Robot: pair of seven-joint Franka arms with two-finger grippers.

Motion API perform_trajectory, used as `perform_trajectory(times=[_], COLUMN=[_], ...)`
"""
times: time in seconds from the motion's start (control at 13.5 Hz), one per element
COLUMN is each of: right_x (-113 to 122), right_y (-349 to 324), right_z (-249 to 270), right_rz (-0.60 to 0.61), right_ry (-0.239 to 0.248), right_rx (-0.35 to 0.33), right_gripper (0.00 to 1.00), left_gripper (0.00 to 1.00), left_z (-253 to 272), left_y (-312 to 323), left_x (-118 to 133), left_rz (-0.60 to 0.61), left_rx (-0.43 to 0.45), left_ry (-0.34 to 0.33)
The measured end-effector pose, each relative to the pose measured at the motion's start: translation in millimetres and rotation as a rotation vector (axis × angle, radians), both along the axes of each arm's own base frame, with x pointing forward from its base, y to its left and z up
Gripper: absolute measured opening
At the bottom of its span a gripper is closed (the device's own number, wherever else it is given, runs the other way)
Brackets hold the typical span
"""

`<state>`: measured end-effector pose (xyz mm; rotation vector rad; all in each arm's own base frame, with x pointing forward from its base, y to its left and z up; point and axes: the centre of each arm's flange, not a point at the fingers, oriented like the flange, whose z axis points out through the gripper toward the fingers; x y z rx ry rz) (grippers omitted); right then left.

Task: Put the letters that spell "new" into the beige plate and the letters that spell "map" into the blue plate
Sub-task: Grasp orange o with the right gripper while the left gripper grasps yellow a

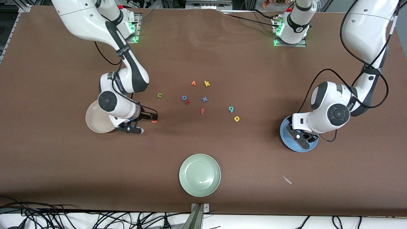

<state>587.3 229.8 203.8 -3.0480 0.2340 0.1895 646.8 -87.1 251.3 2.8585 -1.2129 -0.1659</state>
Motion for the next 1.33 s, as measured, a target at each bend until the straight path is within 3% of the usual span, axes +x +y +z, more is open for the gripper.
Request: perform_trajectory(times=[0.52,0.81,1.33], right_x=[-5.6,-8.0,-11.1], right_y=[15.5,24.9,31.3], right_z=[-12.1,-15.0,-23.8], right_rz=[0.037,0.091,0.105], right_ry=[-0.012,-0.048,-0.061], right_rx=[-0.010,-0.034,-0.035], right_gripper=[1.00,1.00,0.98], left_gripper=[1.00,1.00,1.00], left_z=[11.3,3.5,-47.4], left_y=[-126.3,-183.7,-240.8], left_x=[-22.8,-43.5,-68.5], left_rz=[0.426,0.681,0.906], left_rx=[0.062,0.059,0.040], left_ry=[-0.012,0.004,0.018])
